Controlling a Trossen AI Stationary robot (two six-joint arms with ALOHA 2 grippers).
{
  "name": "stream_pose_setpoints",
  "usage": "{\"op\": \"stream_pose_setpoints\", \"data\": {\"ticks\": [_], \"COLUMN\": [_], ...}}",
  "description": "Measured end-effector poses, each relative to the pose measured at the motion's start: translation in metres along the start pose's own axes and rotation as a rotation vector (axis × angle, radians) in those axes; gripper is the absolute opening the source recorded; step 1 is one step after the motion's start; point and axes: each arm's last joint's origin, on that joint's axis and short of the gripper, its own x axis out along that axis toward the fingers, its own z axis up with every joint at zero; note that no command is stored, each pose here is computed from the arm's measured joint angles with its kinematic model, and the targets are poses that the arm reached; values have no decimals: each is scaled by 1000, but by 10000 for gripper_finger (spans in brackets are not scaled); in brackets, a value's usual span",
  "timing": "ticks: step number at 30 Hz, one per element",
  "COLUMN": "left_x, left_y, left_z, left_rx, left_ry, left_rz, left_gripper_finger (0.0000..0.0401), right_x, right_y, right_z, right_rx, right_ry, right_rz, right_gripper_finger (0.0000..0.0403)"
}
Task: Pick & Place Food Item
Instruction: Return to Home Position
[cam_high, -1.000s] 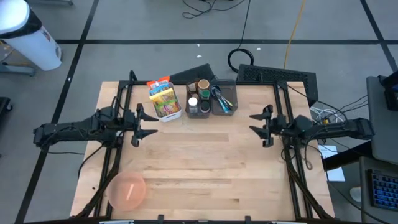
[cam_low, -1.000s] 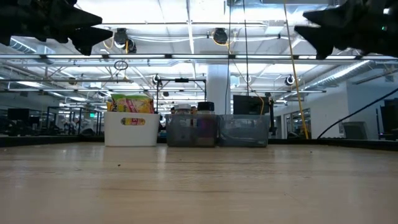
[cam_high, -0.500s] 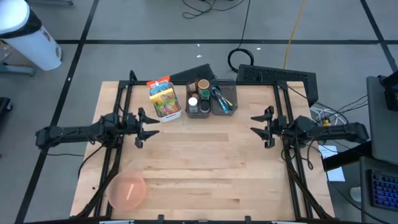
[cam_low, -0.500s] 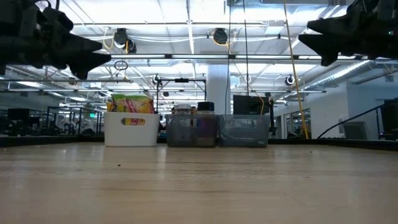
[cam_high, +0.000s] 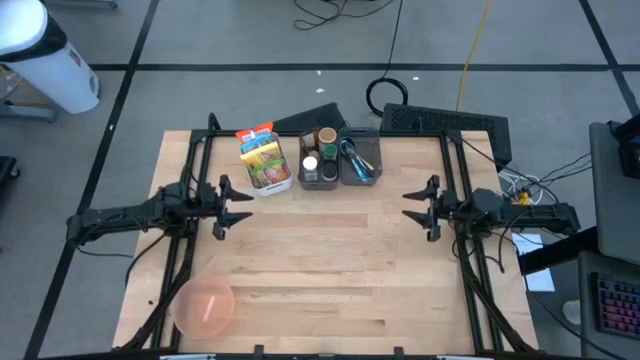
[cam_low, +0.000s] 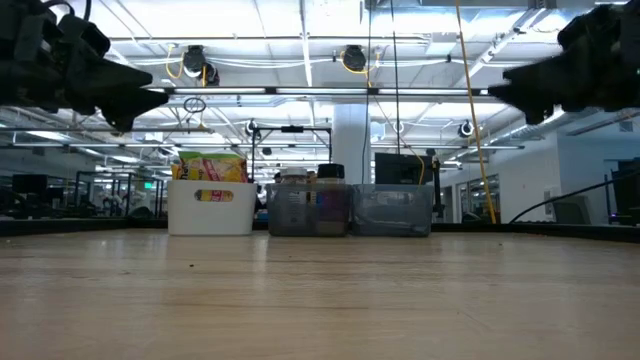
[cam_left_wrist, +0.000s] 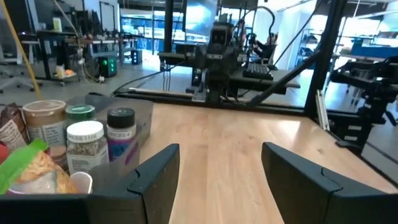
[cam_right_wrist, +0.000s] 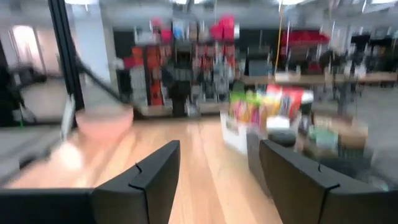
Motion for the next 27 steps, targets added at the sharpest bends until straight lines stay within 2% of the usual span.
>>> {"op": "stream_pose_setpoints", "data": {"ticks": [4, 8, 17, 21, 27], "left_x": [-4, -6, -6, -6, -6], "left_y": [-1, 0, 3, 3, 3], "left_z": [1, -1, -2, -2, -2], "left_rx": [-5, 11, -9, -55, -57], "left_ry": [-13, -4, -2, -6, -6], "left_rz": [1, 14, 128, 136, 136], "left_gripper_finger": [237, 237, 237, 237, 237], "right_x": [0, 0, -1, 0, 0], "right_y": [0, 0, 0, 0, 0], "right_z": [-6, -7, -8, -7, -7], "right_rx": [-11, -29, -46, -45, -54], "right_ry": [75, 84, 93, 89, 87], "right_rz": [-1, -1, 0, 0, 1], "right_gripper_finger": [212, 212, 212, 212, 212]}}
